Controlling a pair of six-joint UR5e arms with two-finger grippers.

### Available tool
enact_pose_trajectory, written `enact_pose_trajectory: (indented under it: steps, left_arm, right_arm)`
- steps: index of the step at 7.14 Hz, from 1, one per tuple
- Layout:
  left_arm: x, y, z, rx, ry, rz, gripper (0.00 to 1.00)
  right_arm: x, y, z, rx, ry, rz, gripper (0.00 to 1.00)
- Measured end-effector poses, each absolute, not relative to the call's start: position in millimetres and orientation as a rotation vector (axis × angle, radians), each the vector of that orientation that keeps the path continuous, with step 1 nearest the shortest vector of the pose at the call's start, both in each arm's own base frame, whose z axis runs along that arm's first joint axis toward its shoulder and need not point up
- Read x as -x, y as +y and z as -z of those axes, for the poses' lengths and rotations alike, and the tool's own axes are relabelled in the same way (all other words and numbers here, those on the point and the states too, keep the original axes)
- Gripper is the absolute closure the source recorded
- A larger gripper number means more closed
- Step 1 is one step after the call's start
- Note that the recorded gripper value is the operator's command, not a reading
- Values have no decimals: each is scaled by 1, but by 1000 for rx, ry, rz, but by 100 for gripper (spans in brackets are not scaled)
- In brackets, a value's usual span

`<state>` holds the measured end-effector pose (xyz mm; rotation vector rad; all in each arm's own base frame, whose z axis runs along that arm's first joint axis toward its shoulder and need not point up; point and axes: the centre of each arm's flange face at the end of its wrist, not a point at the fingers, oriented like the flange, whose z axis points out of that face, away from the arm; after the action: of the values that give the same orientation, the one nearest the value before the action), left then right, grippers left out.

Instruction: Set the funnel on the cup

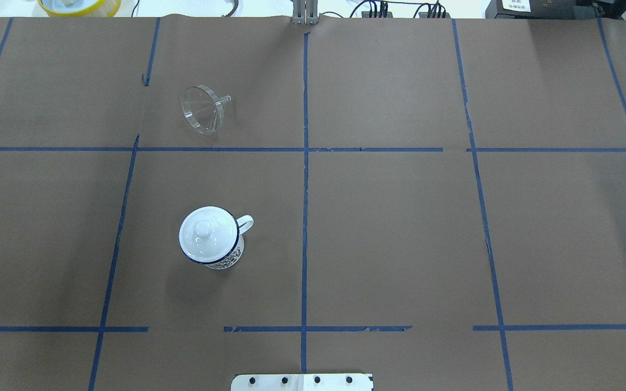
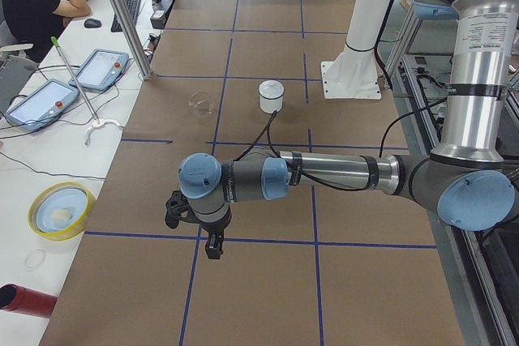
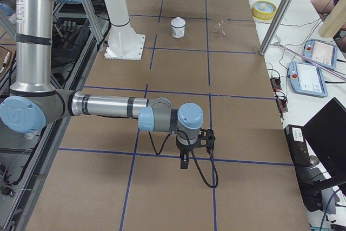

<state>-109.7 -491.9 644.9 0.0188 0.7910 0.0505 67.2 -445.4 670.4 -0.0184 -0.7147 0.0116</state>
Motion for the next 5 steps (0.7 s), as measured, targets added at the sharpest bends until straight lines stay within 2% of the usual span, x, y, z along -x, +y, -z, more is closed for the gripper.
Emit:
enact_pose_trajectory:
  steps: [3,5]
  left_arm:
    - [109,-493,-640,-28,795,-50,0]
    - [72,-510,-598,-50,839,5,0]
  right_arm:
    - [-67,-445,-671,19,-715,-12,0]
    - [-67,-445,-671,19,-715,-12,0]
